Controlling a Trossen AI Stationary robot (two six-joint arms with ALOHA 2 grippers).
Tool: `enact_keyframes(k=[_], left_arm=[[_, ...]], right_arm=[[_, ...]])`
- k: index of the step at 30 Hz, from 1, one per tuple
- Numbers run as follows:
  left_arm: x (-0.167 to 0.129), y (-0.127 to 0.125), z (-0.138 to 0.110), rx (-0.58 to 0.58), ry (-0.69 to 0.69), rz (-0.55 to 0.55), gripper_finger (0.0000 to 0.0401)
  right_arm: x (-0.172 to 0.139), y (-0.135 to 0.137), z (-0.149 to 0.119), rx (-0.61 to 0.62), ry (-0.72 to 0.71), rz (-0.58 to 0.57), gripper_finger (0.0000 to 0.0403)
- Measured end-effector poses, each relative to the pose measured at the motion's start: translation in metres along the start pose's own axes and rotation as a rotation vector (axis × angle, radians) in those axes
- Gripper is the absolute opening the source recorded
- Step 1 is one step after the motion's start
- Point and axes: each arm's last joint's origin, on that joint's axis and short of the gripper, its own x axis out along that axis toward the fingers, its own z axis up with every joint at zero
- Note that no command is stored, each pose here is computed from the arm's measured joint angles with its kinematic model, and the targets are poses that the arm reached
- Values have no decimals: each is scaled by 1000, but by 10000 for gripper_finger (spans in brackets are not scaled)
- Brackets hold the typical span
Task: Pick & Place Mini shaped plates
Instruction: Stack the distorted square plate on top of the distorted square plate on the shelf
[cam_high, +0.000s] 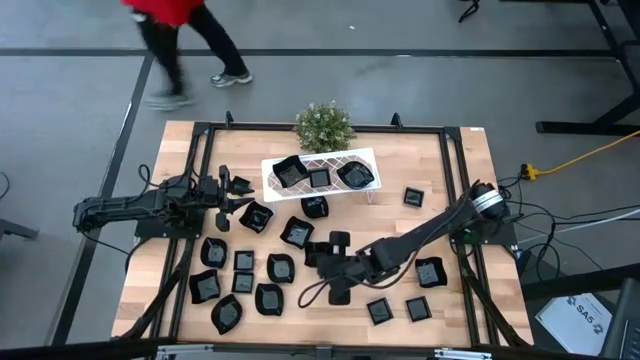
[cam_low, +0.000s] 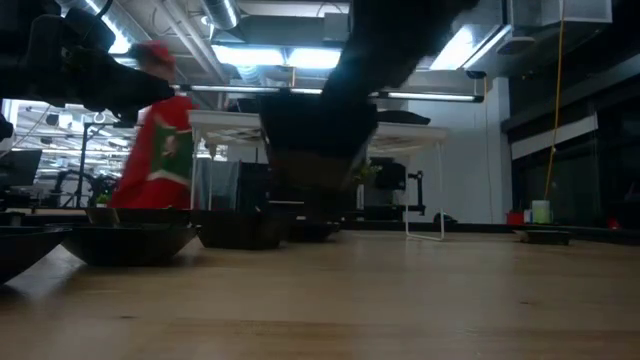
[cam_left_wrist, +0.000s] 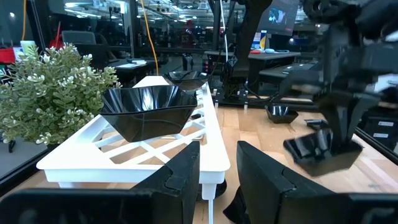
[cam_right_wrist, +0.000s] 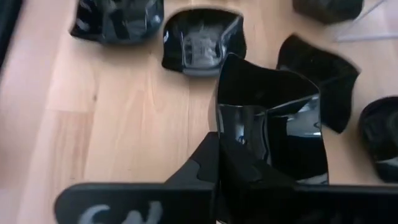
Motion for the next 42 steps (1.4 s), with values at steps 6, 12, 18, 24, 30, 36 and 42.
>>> enact_keyframes(k=[6, 12, 18, 24, 30, 36, 42], left_arm=[[0, 0, 0, 0, 0, 0, 100], [0, 0, 0, 0, 0, 0, 100], [0, 0, 0, 0, 0, 0, 100], [0, 0, 0, 0, 0, 0, 100], [0, 0, 0, 0, 0, 0, 100], [0, 0, 0, 0, 0, 0, 100], [0, 0, 0, 0, 0, 0, 100]], right_arm=[[-21, -8, 12, -30, -61, 10, 4], [-40, -15, 22, -62, -133, 21, 4], [-57, -26, 34, -90, -208, 15, 4], [-64, -42, 43, -153, -264, -23, 5], [-62, -59, 50, -225, -290, -73, 5], [-65, -78, 57, -311, -319, -142, 5], [-64, -101, 63, -433, -320, -266, 5]])
